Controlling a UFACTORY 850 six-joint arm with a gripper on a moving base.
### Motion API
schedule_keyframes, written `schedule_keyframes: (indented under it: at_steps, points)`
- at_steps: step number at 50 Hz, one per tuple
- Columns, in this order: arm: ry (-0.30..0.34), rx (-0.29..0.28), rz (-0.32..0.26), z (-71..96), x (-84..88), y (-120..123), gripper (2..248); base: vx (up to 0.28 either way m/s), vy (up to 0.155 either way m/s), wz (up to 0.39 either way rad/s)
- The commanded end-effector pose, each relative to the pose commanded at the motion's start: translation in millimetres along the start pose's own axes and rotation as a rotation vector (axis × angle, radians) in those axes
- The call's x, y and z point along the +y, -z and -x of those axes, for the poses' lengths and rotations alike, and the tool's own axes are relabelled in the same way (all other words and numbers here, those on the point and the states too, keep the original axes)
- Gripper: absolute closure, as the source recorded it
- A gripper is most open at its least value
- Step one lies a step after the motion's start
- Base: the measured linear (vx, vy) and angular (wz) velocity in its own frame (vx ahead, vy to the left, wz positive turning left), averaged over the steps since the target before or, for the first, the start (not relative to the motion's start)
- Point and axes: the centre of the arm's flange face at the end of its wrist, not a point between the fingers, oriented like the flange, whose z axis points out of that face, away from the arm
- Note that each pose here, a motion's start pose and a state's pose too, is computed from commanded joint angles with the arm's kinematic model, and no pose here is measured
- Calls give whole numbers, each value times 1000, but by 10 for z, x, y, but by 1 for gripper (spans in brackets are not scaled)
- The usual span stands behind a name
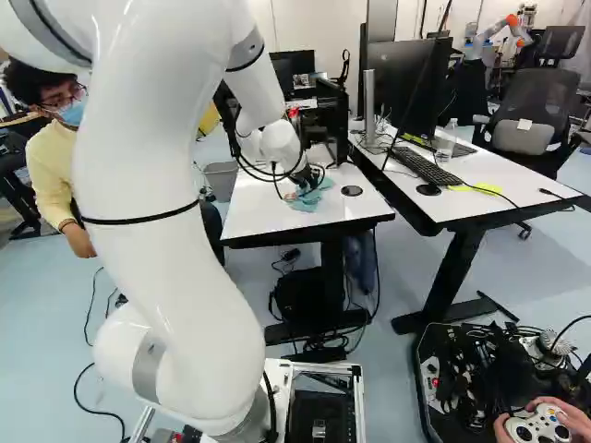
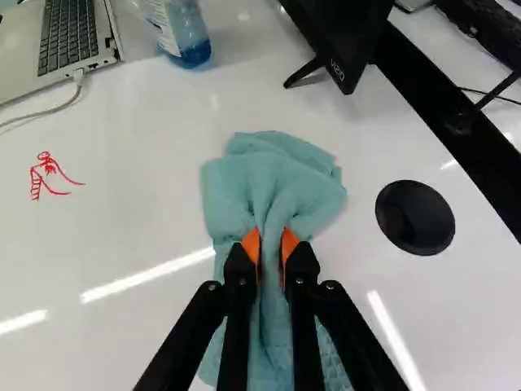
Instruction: Clean the table with the green towel
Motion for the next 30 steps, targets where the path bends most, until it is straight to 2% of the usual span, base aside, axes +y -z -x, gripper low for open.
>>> schedule_keyframes:
  at_steps: [9,30]
  points:
    - [-13,-5,12,91,91,85,199,0,0,0]
    - [-63,-5,55,100,429,91,199,0,0,0]
